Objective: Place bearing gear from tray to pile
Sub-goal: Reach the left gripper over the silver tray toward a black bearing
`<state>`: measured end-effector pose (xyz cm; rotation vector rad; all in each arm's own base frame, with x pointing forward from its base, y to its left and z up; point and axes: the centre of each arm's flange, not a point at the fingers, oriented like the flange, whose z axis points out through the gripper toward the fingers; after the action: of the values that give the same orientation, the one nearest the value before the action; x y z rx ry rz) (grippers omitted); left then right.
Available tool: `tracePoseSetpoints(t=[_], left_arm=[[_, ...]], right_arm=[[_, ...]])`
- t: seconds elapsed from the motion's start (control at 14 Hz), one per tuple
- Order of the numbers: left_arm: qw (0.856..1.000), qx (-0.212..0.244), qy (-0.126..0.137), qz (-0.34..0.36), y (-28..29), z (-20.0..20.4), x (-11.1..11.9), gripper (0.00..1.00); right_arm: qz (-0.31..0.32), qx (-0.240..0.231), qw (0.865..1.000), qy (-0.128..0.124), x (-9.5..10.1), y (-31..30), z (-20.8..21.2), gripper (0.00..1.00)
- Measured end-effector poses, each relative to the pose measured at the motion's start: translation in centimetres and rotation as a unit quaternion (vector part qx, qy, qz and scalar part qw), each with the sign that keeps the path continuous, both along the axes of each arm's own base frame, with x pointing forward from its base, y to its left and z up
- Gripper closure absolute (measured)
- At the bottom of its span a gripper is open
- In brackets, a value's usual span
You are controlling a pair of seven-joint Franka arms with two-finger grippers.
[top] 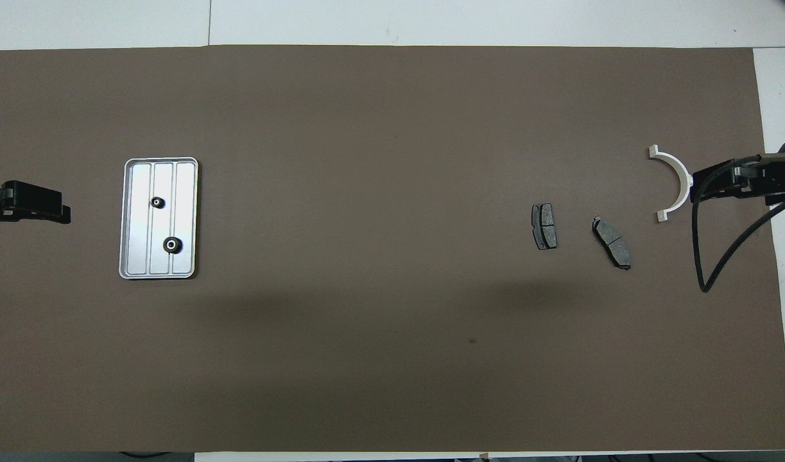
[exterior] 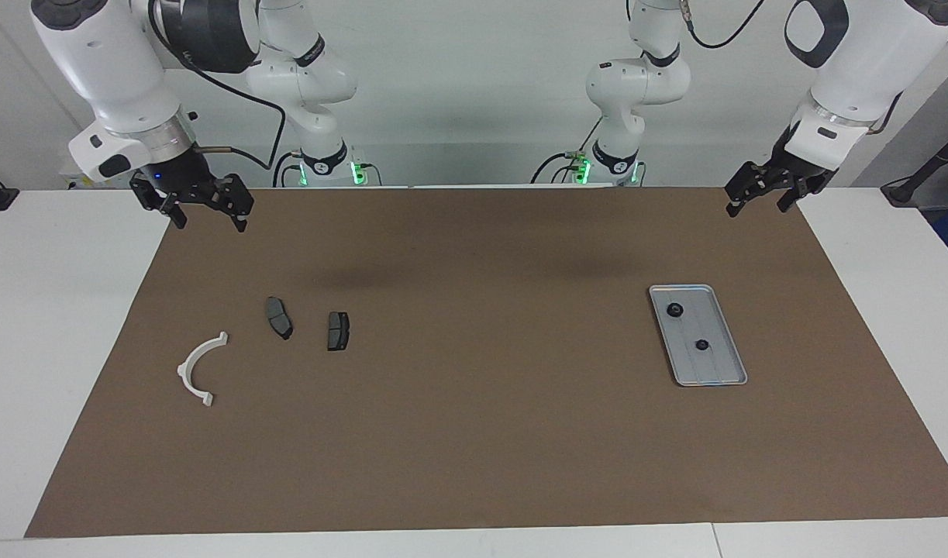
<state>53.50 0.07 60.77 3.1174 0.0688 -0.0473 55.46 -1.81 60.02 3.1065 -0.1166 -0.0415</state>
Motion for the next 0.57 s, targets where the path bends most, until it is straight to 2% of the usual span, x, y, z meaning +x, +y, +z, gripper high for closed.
tracePoseSetpoints(t=[0.57], left_arm=[[1.0, 0.0, 0.0, 0.016, 1.0, 0.0, 0.0, 0.0]], right_arm=[[0.0, 0.0, 1.0, 0.005, -0.1, 0.0, -0.5, 0.0]])
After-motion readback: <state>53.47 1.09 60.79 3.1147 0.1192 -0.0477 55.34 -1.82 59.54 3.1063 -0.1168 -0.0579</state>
